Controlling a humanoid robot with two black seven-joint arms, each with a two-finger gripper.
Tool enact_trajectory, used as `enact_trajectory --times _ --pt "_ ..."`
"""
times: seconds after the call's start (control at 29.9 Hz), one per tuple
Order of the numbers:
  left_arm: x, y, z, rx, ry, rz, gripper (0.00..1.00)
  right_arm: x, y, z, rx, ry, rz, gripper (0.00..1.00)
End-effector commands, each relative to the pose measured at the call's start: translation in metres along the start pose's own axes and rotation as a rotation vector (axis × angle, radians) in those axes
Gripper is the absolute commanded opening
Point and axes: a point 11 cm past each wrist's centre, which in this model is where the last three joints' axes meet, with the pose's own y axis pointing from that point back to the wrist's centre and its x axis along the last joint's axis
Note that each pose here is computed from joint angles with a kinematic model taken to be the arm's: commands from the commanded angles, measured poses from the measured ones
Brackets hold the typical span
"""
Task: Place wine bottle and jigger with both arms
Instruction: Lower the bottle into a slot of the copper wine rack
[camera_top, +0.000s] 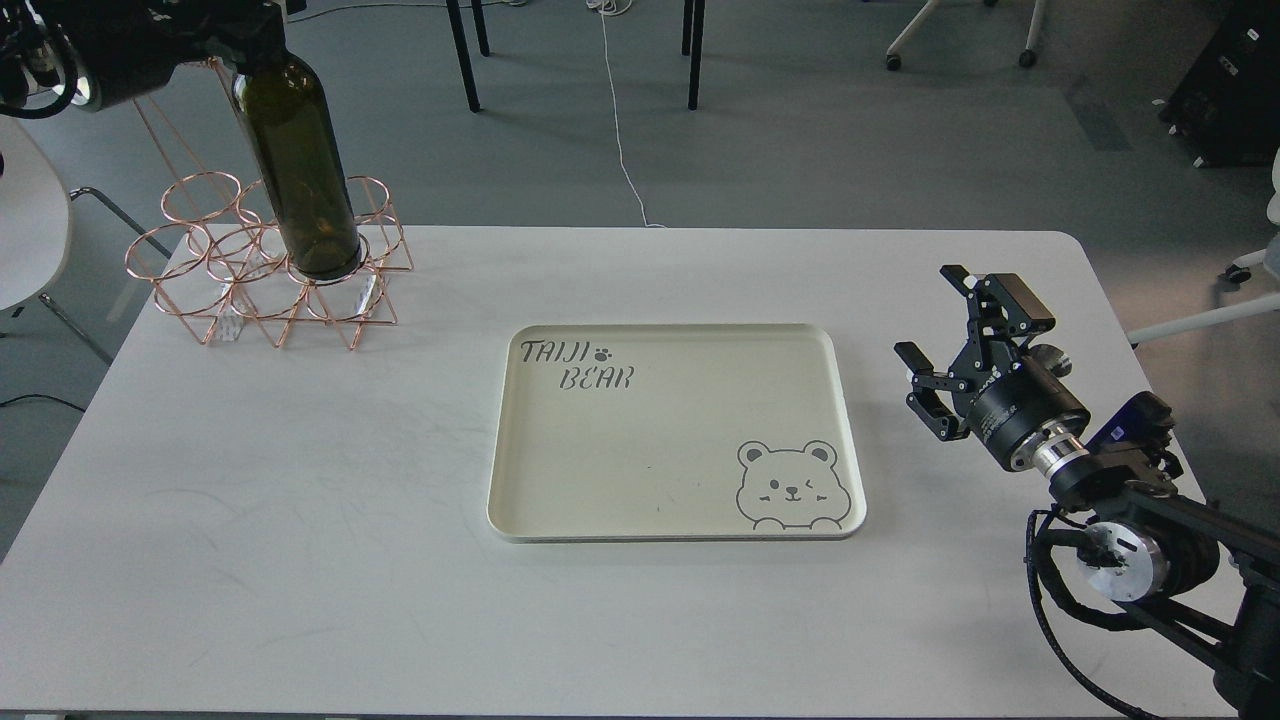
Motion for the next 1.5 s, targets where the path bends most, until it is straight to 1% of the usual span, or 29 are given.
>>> enact_trajectory --times 0.0,0.17,0.4,0.64,0.87,1.07,1.14,1.2,1.34,1.4,1.47 --pt "-0.006 0.001 -0.001 0.001 0.009 -0.003 0.12 0.0 0.0 0.0 0.001 0.0 0.0 0.97" --pt "-0.018 0.003 -0.008 0.022 0.03 0.0 0.12 0.0 0.0 0.0 0.001 0.0 0.0 0.97" --pt "-0.047 0.008 -0.018 0.054 0.09 -0.003 0.13 0.0 0.0 0.001 -0.001 0.0 0.001 0.97" --pt "-0.069 0.008 -0.019 0.067 0.123 -0.012 0.14 0.0 0.001 0.001 -0.003 -0.001 0.002 0.97" --pt "-0.08 0.002 -0.015 0.063 0.155 -0.016 0.19 0.0 0.001 0.002 -0.004 -0.002 0.001 0.97" --pt "-0.09 0.0 -0.012 0.058 0.169 -0.028 0.26 0.0 0.002 0.003 -0.006 -0.003 0.002 0.97" --pt "-0.092 0.0 -0.011 0.057 0.171 -0.032 0.31 0.001 0.003 0.004 -0.009 -0.004 0.004 0.97" --pt "-0.093 0.0 -0.011 0.057 0.172 -0.033 0.38 0.001 0.003 0.004 -0.009 -0.004 0.004 0.97" --pt "-0.093 0.0 -0.011 0.057 0.172 -0.033 0.59 0.001 0.003 0.004 -0.009 -0.004 0.004 0.97" --pt "-0.093 0.0 -0.011 0.057 0.172 -0.033 0.68 0.0 0.003 0.004 -0.008 -0.005 0.002 0.97" --pt "-0.093 0.0 -0.011 0.057 0.173 -0.033 0.74 0.0 0.003 0.004 -0.008 -0.005 0.002 0.97"
